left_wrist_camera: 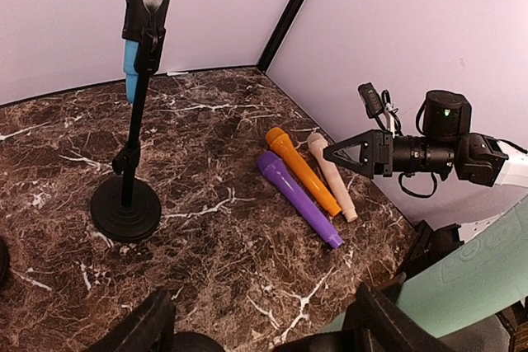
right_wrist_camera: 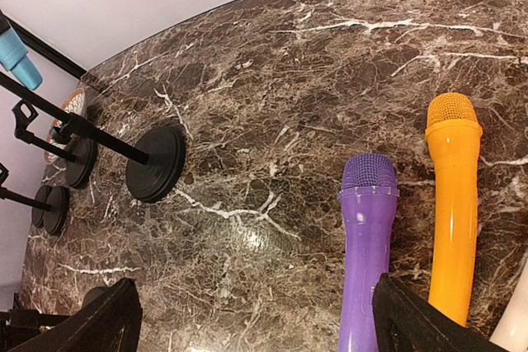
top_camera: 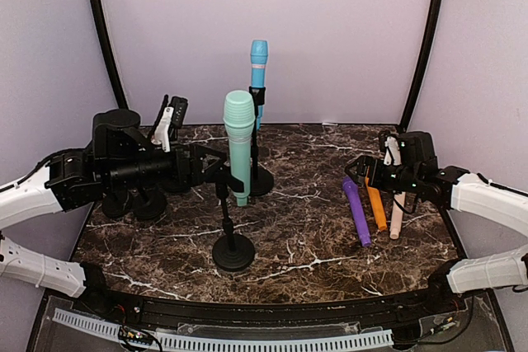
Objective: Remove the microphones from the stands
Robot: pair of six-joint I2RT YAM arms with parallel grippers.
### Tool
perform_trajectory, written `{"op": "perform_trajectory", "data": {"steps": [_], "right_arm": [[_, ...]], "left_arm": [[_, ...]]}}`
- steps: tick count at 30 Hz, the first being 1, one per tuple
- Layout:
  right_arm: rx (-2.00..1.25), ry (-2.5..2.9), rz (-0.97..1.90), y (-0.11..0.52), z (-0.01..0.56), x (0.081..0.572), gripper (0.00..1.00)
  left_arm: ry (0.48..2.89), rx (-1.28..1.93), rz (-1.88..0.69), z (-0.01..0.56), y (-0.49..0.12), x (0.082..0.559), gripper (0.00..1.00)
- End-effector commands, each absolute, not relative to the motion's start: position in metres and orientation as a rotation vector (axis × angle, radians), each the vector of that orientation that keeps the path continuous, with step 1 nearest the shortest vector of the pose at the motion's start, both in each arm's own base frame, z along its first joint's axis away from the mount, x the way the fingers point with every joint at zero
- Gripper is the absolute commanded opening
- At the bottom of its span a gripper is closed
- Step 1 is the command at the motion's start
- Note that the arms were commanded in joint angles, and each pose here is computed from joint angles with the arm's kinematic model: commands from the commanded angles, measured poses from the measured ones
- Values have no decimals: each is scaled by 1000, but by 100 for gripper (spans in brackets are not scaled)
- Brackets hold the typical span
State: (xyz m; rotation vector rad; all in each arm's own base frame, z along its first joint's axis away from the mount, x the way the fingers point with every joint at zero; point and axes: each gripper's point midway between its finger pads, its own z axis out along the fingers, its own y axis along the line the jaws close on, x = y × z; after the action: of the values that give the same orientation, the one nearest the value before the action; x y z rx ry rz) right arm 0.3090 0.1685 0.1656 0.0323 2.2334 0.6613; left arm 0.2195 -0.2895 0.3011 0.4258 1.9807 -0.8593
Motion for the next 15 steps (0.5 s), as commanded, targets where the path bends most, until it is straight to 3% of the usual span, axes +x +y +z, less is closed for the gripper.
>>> {"op": "perform_trajectory", "data": {"steps": [1,15], "right_arm": [[26,2191,690,174,178,315,98],[22,2197,699,177,175,317,99]], "left_arm": [[2357,640,-531,181,-255,196,77],[2368,677,-517,164,-250,191,77]]}}
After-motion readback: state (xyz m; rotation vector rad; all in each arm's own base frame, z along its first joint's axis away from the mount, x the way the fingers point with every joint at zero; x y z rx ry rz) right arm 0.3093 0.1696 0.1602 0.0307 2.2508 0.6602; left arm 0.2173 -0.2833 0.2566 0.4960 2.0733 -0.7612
